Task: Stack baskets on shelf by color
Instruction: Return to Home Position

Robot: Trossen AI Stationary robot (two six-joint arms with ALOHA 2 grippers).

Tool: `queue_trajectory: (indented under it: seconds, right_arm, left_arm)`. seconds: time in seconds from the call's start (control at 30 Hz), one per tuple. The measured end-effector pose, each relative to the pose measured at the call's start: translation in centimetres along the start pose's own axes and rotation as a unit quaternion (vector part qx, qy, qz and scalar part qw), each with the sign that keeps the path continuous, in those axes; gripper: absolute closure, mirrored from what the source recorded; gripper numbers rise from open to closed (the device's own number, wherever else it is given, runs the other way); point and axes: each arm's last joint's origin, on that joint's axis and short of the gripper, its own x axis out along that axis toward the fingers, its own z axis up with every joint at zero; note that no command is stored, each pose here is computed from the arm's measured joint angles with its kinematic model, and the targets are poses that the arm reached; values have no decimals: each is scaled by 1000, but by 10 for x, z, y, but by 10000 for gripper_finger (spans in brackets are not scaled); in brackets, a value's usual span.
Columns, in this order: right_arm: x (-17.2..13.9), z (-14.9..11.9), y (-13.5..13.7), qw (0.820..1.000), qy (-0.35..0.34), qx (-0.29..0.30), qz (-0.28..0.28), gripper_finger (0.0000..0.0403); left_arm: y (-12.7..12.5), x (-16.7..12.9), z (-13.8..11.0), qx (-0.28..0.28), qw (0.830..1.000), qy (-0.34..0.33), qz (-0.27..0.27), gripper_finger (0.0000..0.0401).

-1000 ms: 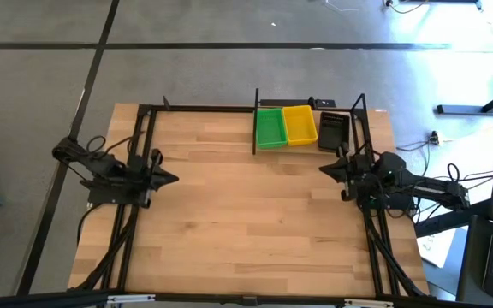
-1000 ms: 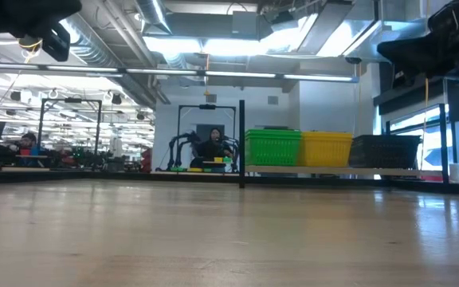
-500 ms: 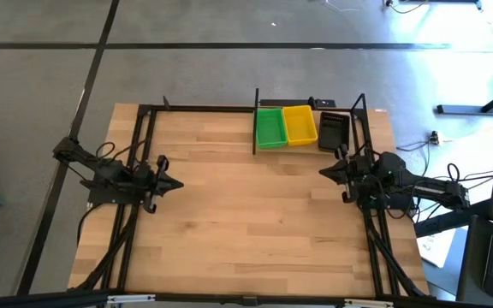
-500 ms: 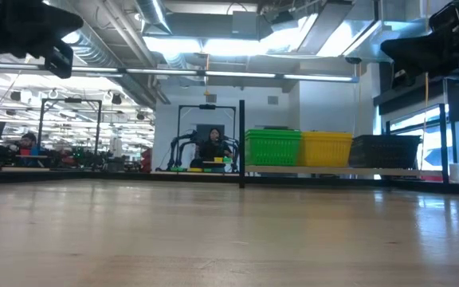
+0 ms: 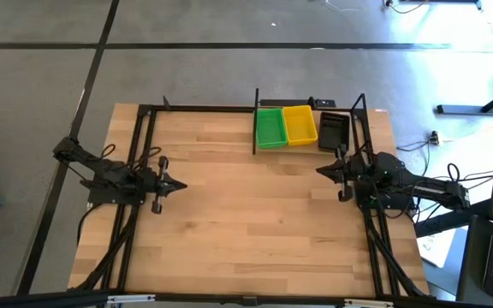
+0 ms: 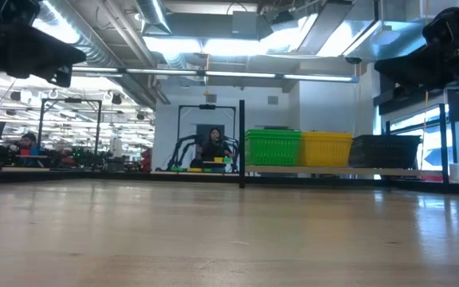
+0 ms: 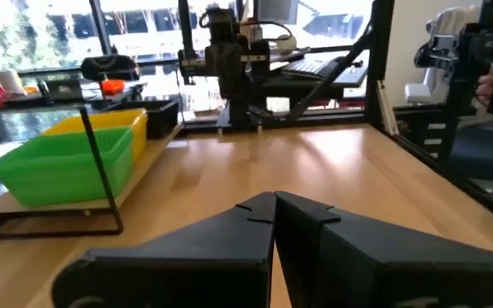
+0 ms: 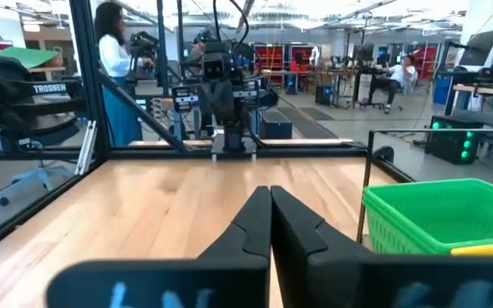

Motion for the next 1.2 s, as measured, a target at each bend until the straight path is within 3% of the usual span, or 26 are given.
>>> queue_trajectory:
  seconds: [1.2]
  right_arm:
    - [0, 0, 0, 1000, 0, 0, 0, 402]
  left_arm:
    - [0, 0, 0, -7, 1000, 2, 3, 401]
